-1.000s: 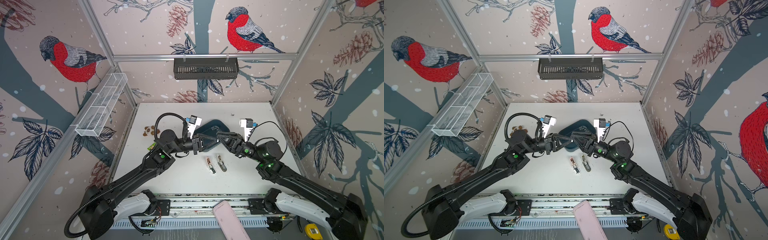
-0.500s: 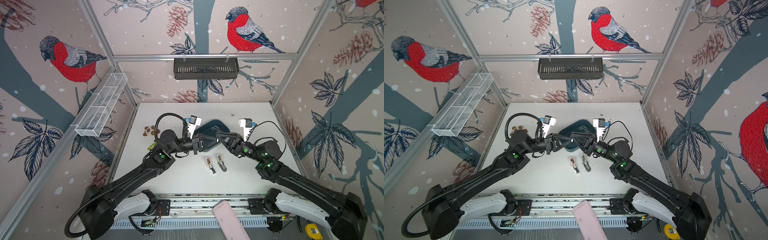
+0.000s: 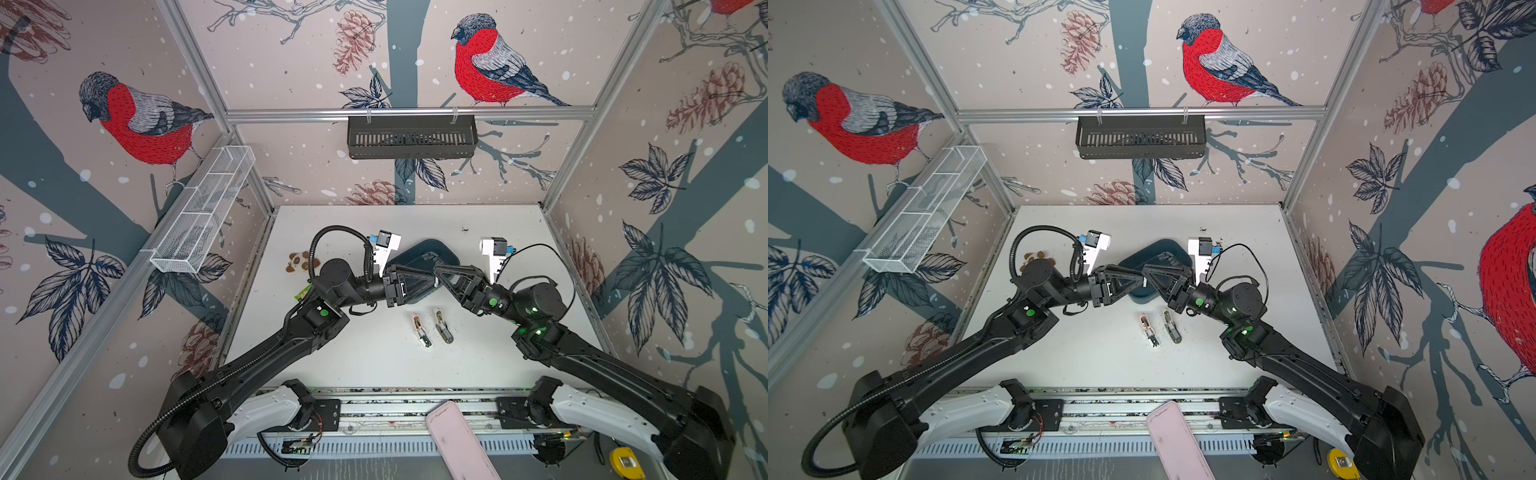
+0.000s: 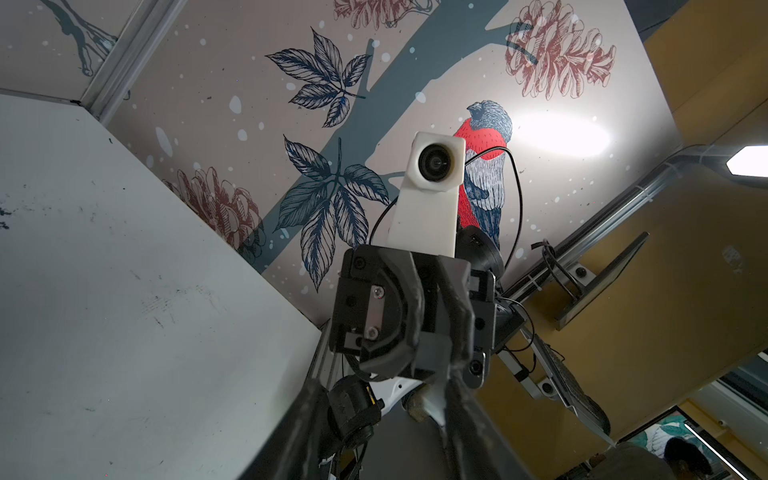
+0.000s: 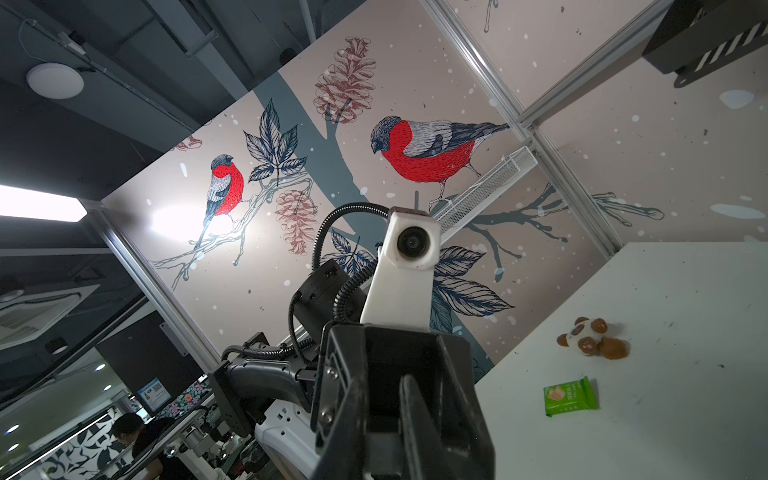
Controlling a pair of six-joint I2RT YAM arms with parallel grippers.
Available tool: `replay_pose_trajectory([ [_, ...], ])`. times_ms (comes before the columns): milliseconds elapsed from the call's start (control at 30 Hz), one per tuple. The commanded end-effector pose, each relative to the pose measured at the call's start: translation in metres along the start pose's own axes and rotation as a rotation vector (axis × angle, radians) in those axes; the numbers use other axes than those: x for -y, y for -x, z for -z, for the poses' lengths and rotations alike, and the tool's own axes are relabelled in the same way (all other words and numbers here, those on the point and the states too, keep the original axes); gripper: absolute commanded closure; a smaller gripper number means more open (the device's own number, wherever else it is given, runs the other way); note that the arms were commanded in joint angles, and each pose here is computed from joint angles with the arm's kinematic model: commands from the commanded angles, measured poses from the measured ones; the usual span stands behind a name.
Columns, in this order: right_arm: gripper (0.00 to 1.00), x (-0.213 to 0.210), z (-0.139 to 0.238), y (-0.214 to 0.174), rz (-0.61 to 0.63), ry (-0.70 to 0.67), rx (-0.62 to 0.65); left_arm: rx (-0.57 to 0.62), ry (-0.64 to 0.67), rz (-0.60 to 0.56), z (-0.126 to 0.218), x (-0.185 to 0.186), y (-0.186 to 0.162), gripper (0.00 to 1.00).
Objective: Load the staples into the stapler
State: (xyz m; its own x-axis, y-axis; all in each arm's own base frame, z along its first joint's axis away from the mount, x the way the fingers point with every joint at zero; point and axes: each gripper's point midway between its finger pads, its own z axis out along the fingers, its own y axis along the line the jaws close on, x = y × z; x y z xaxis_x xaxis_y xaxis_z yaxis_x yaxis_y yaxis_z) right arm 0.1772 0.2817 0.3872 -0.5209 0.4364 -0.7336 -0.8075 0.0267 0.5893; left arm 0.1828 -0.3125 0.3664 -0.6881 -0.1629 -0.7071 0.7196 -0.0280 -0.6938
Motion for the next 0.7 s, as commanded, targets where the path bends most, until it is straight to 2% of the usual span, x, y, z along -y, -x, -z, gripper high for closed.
replay_pose_trajectory([
  [0,0.84,0.011,0.004,-0.005,0.014,-0.057,-0.014,0.043,0.01,-0.043,0.017,0.001,0.008,0.48],
  [100,0.84,0.029,0.009,-0.016,0.029,-0.16,-0.058,0.075,0.105,-0.025,0.045,-0.017,0.006,0.48],
  [267,0.85,0.059,0.023,-0.039,0.051,-0.315,-0.099,0.034,0.282,-0.03,0.069,-0.043,-0.017,0.48],
  [467,0.85,0.079,0.03,-0.057,0.057,-0.392,-0.137,-0.007,0.353,-0.008,0.079,-0.065,-0.039,0.46],
  [667,0.85,0.089,0.03,-0.054,0.087,-0.444,-0.14,-0.058,0.37,0.036,0.077,-0.08,-0.053,0.45],
])
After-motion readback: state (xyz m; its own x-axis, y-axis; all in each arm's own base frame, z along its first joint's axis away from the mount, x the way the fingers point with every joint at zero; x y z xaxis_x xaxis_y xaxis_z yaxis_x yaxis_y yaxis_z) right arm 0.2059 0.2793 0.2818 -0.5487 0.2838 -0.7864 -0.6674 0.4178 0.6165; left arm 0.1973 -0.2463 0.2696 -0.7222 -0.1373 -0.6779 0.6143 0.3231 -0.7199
